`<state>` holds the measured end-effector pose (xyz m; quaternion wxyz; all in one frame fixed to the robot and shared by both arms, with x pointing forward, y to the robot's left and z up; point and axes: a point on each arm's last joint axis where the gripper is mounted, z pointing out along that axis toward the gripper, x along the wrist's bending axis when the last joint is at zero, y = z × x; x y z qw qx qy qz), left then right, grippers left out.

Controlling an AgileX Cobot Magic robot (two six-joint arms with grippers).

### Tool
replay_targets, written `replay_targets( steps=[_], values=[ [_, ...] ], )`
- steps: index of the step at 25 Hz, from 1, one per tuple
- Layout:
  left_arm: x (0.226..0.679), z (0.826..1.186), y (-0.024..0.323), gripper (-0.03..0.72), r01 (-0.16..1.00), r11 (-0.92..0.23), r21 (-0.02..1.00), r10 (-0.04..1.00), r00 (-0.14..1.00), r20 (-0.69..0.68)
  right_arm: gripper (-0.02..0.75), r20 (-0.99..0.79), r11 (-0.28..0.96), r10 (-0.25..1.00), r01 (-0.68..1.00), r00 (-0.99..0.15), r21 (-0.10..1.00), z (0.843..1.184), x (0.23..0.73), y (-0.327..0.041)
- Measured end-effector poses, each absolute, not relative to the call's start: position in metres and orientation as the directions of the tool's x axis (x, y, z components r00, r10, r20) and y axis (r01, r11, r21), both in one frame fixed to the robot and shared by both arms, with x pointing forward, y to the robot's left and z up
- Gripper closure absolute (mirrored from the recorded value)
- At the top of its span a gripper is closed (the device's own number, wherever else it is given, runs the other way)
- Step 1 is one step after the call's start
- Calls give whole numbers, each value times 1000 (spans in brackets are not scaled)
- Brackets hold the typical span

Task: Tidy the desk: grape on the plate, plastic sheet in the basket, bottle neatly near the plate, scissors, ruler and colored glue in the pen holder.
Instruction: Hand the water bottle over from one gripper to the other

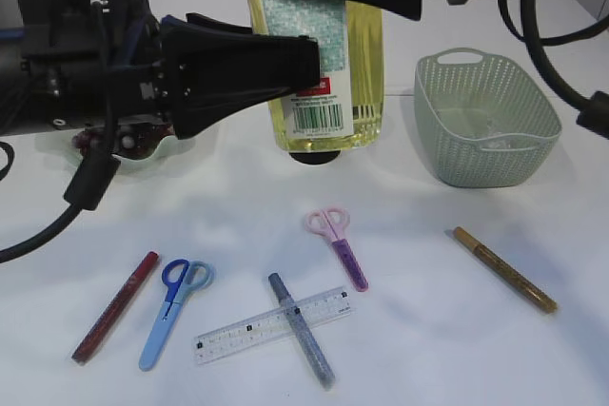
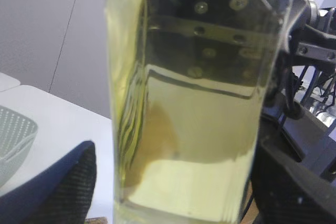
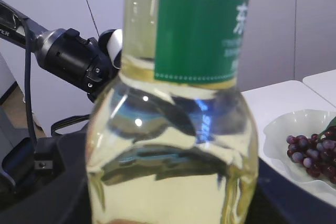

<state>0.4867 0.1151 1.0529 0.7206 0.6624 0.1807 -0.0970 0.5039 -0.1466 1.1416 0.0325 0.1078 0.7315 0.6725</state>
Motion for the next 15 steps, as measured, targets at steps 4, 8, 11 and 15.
replay_targets(
  steps=[4,8,11,15],
  values=[
    [489,1053,108,22,377,99,921,75,920,-384,277,97,72,203,114,-974,991,1142,504,-147],
    [490,1056,97,22,367,90,926,51,927,-372,277,98,72,199,114,-975,991,1142,504,-147],
    [493,1058,88,22,364,85,927,34,929,-368,277,98,71,193,114,-976,991,1142,503,-147],
    [497,1057,79,29,372,79,925,18,927,-375,277,99,71,192,114,-976,991,1142,503,-147]
  ],
)
